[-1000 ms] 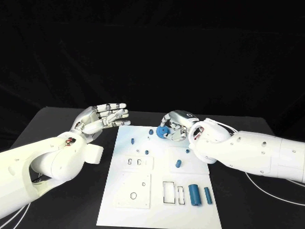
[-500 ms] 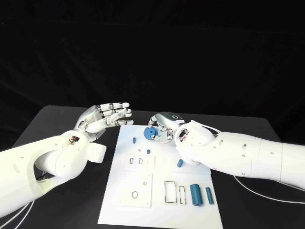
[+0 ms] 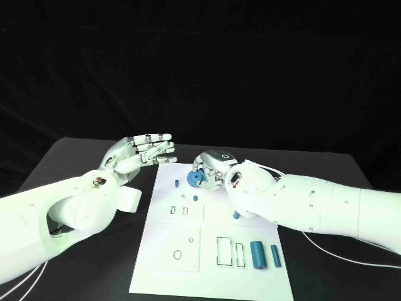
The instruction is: Assemble the parts on the task board
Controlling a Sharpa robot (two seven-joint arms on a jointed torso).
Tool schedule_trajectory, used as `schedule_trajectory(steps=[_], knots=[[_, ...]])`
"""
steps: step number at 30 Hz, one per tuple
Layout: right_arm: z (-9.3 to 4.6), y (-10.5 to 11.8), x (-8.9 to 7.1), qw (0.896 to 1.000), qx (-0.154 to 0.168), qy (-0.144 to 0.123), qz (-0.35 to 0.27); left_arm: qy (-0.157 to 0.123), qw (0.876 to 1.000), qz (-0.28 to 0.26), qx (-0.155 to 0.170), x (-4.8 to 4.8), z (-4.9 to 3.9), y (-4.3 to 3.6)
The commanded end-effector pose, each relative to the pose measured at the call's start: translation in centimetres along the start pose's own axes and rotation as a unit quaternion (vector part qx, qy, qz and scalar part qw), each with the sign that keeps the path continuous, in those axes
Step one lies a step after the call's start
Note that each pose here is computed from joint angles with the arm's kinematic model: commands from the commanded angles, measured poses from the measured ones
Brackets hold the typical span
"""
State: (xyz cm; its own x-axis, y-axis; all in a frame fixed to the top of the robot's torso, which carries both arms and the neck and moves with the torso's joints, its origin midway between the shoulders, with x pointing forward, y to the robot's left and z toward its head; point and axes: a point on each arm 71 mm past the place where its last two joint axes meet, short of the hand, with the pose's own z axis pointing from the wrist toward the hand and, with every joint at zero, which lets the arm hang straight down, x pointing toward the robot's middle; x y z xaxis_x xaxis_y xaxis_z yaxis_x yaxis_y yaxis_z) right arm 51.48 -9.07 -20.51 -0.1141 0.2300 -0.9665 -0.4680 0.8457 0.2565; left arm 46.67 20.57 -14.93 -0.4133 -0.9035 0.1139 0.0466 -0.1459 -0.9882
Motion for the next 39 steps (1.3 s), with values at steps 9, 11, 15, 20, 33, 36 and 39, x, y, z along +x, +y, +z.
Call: schedule_trajectory(steps=[9, 11, 15, 20, 33, 36, 39], knots=[[0.3, -0.3, 0.7, 0.999, 0.009, 0.027, -0.02, 0.01, 1.0, -0.005, 0.003, 0.29, 0.11, -0.09], [0.4, -0.4, 0.7, 0.999, 0.013, 0.026, -0.022, 0.01, 1.0, -0.005, 0.003, 0.3, 0.12, -0.08], [0.4, -0.6, 0.7, 0.999, 0.02, 0.024, -0.025, 0.01, 1.0, -0.005, 0.003, 0.29, 0.13, -0.08], [0.4, -0.9, 0.7, 0.999, 0.026, 0.022, -0.027, 0.01, 1.0, -0.005, 0.003, 0.27, 0.13, -0.07], [0.2, -1.1, 0.6, 0.999, 0.026, 0.018, -0.024, 0.009, 1.0, -0.004, 0.003, 0.19, 0.12, -0.07], [0.2, -1.0, 0.6, 0.999, 0.026, 0.017, -0.018, 0.009, 1.0, -0.004, 0.003, 0.19, 0.12, -0.07], [0.2, -1.0, 0.6, 1.0, 0.024, 0.018, -0.009, 0.008, 1.0, -0.004, 0.002, 0.18, 0.13, -0.07]])
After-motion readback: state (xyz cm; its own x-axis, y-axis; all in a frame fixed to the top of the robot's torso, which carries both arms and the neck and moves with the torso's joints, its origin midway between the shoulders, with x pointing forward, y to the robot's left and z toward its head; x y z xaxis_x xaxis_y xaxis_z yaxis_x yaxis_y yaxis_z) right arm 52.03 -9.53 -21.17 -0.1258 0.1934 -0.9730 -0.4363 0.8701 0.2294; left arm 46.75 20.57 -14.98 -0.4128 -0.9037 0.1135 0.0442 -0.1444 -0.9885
